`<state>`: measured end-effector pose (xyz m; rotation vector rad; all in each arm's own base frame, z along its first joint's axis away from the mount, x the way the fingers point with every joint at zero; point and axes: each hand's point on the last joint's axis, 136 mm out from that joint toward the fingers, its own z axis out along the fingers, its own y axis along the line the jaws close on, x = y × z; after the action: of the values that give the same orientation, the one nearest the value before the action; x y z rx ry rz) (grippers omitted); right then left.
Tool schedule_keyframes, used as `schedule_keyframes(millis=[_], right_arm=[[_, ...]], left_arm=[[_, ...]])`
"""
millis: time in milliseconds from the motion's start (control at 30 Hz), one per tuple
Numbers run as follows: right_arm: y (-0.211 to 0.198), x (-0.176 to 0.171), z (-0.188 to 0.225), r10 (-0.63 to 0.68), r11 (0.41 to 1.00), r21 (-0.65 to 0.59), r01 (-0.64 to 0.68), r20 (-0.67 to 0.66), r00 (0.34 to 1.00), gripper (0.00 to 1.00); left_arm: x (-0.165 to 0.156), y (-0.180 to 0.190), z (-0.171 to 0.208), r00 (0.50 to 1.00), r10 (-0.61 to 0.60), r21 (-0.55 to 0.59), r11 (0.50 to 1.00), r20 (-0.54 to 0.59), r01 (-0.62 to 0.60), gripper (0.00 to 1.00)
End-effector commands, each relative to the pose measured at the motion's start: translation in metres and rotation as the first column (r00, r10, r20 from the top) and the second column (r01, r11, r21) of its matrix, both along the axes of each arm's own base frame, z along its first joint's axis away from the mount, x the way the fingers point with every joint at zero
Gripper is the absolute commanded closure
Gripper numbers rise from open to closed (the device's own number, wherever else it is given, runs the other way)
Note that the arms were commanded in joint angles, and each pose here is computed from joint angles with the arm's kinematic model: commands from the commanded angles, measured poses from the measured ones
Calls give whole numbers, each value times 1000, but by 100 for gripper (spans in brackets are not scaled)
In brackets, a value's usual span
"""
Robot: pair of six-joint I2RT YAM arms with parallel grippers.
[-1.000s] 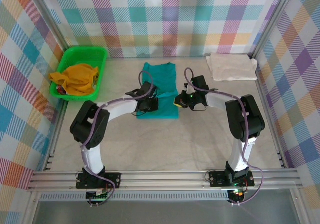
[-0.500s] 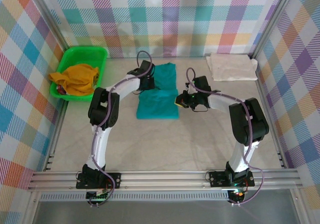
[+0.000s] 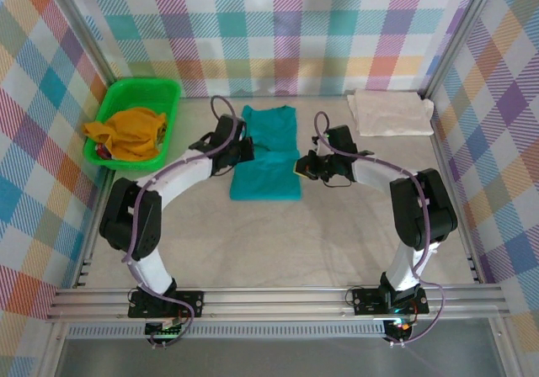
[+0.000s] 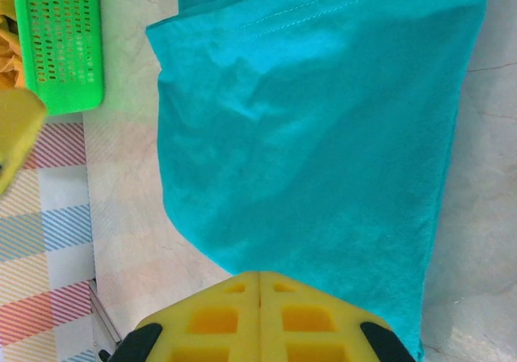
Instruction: Fold and stack the t-shirts
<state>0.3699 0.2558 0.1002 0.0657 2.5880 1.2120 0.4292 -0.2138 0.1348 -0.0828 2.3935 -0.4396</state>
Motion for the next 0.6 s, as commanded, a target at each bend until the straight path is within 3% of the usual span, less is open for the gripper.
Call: schedule_keyframes(millis=[0,367,567], right_arm=[[8,-6,-6,51,999,2,-51,-11,999,100],[1,-52,-75,57,997,-46,-66,-183,981,100],[-18,-74,-101,10,990,-132,-43,-242,970,100]], left_arm=[[-22,-6,-48,997,-2,-62,998,-82,-3,100],[-94,15,-122,968,41,-32,998,-248,-50,100],[-121,26,-137,950,71,-13,997,-303,-79,100]])
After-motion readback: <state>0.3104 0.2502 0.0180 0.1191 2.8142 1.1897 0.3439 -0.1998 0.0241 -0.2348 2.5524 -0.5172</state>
